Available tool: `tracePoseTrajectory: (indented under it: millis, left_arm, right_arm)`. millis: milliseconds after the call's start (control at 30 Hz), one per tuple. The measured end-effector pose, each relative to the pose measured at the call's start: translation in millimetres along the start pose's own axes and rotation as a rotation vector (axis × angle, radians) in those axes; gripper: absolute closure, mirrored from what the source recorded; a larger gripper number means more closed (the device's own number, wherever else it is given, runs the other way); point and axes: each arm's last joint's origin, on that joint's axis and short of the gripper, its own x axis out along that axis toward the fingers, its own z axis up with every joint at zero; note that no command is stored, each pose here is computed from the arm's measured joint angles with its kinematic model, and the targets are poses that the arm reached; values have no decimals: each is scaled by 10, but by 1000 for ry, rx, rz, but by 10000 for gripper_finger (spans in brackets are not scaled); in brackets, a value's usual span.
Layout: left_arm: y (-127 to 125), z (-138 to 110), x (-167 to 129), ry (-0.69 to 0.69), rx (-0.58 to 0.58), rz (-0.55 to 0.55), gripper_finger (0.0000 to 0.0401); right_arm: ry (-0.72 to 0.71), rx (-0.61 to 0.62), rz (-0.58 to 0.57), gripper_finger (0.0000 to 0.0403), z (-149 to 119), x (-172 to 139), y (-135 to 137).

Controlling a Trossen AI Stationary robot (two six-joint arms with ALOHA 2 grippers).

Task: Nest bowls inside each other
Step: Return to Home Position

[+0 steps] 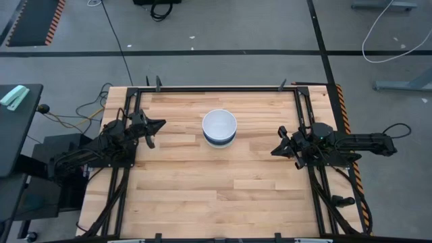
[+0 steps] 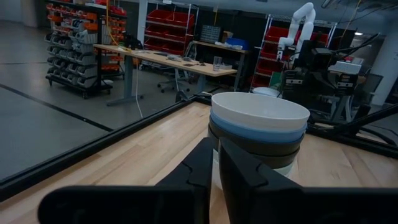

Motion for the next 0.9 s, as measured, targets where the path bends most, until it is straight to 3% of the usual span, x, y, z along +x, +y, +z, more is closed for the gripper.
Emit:
tracePoseTrajectory:
  millis: [900]
  left_arm:
    - [0, 0, 0, 0, 0, 0, 372]
  right_arm:
    - [0, 0, 0, 370, 0, 0, 0]
